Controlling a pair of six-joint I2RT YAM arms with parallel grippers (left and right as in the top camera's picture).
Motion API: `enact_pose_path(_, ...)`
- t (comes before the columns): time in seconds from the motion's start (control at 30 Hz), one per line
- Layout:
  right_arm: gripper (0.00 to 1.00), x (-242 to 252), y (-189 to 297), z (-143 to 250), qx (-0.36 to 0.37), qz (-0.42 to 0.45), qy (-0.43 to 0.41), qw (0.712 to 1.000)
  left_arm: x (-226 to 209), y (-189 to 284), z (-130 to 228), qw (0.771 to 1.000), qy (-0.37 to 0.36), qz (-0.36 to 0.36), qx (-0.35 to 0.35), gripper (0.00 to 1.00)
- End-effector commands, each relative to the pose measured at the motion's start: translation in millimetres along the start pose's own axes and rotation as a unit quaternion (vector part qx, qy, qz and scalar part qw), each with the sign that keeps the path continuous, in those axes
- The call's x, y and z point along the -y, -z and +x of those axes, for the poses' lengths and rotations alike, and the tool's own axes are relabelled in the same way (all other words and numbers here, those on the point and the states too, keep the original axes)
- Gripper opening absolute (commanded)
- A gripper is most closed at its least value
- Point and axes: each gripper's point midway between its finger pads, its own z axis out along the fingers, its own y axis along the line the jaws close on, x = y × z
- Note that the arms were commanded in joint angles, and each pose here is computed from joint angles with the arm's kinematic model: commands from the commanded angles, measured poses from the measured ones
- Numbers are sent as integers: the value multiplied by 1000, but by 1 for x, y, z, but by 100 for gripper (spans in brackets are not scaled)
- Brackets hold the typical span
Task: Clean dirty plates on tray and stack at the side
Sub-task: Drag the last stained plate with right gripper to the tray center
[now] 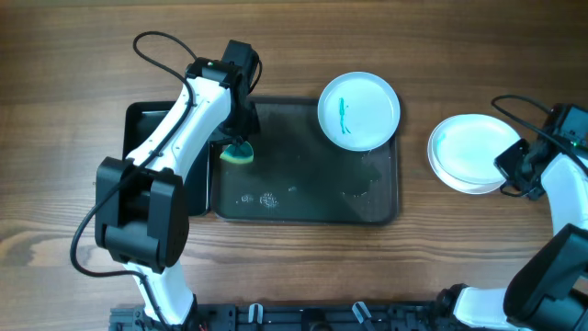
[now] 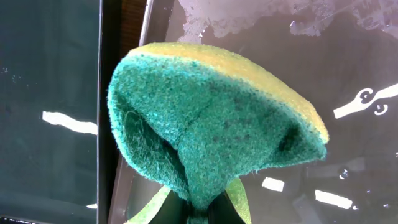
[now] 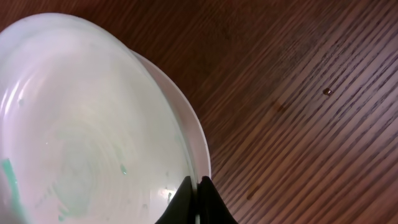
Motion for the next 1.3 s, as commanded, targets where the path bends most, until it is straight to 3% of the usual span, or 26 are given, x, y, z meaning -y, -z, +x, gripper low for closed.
enact_pose_path(0.0, 45, -6, 2, -4, 1, -13, 2, 1000, 1, 16, -8, 1000, -3, 15, 21, 4)
enact_pose_path(0.1, 59, -52, 22, -2, -23, -134, 85, 987, 1, 16, -8, 1000, -3, 15, 21, 4)
enact_pose_path(0.27, 58, -108, 64, -6, -5, -203, 197, 959, 2, 16, -8, 1000, -3, 15, 21, 4)
enact_pose_path(0.4, 59, -185, 93, 27, 16, -273, 304, 913, 2, 16, -9, 1000, -3, 15, 22, 4)
enact_pose_path(0.47, 58, -205, 88, 48, -2, -281, 310, 908, 2, 16, -10, 1000, -2, 17, 25, 4)
enact_pose_path(0.5, 56, -210, 82, 56, -18, -273, 292, 916, 3, 17, -10, 1000, -2, 17, 25, 4)
enact_pose_path(0.57, 39, -205, 59, 69, -59, -216, 198, 954, 3, 17, -11, 999, -2, 18, 26, 4)
enact_pose_path(0.67, 39, -210, 38, 86, -90, -191, 170, 963, 3, 17, -12, 999, -2, 19, 28, 4)
enact_pose_path(1.0, 36, -229, -11, 130, -124, -160, 220, 954, 5, 17, -14, 999, -2, 22, 33, 4)
enact_pose_path(1.1, 22, -224, -25, 142, -135, -129, 209, 960, 5, 17, -14, 999, -2, 21, 33, 4)
enact_pose_path(1.17, 4, -226, -25, 150, -146, -132, 215, 957, 5, 17, -14, 999, -2, 21, 33, 4)
enact_pose_path(1.27, 4, -234, -18, 163, -159, -153, 236, 946, 5, 17, -14, 999, -2, 21, 33, 4)
